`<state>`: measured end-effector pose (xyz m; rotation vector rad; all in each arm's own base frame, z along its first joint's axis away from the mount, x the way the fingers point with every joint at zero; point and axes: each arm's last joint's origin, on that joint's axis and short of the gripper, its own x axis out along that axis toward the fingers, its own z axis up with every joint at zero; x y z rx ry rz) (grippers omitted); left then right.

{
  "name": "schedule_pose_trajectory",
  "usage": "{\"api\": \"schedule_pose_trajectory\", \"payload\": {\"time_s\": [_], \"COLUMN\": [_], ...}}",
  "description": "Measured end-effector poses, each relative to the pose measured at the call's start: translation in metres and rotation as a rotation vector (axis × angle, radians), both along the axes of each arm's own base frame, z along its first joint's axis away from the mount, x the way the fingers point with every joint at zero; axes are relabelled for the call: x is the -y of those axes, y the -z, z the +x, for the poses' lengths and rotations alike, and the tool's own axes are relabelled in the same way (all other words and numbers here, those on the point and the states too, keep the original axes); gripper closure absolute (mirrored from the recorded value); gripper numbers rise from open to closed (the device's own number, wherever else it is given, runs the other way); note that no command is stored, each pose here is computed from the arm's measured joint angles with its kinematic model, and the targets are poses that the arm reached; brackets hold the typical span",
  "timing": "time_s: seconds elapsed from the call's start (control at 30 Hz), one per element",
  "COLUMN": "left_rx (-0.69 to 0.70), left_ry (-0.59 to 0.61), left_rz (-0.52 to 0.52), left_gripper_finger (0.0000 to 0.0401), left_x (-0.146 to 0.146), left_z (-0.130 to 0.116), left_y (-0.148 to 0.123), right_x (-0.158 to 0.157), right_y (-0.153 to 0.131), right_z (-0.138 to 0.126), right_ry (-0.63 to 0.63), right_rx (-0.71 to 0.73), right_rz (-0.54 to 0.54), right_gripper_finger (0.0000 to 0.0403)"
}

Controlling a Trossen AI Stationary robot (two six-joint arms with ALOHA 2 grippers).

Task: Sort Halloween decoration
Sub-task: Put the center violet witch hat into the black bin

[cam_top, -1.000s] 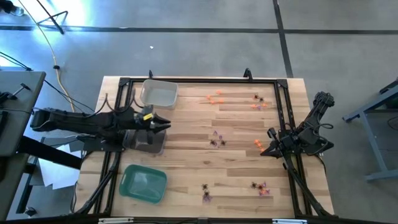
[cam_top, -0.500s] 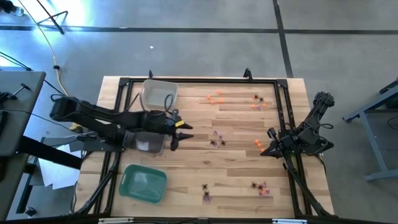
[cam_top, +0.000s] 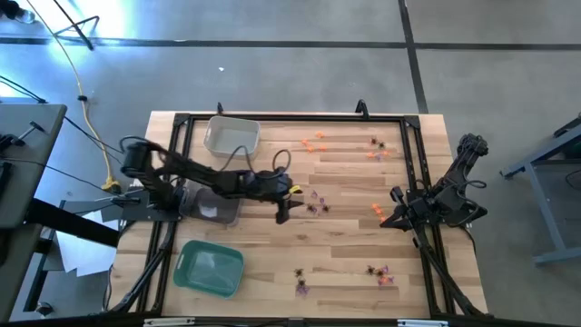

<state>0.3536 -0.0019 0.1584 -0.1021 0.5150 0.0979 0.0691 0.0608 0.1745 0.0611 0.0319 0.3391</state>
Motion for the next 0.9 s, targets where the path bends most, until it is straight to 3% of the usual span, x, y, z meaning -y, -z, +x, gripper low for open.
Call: {"api": "schedule_pose_trajectory", "payload": {"time_s": [0.3, 0.47, 0.9], "left_rx": [-0.068, -0.08, -0.12], "left_ry": [-0.139, -0.168, -0.193], "left_rz": [0.104, 0.107, 0.07], "left_gripper_finger": [0.0224, 0.0224, 0.0224], "left_x": [-0.017, -0.024, -0.027], "left_z": [0.039, 0.053, 0.058], "left_y": [0.033, 0.045, 0.054], "right_x": [0.0, 0.0, 0.0], "right_y": [0.0, 0.0, 0.0], "right_z": [0.0, 0.0, 0.0], "right_ry": [0.0, 0.0, 0.0], "right_rx": [0.0, 0.0, 0.0], "right_rz": [0.0, 0.0, 0.001], "right_gripper_finger": [0.0402, 0.0402, 0.0402]}}
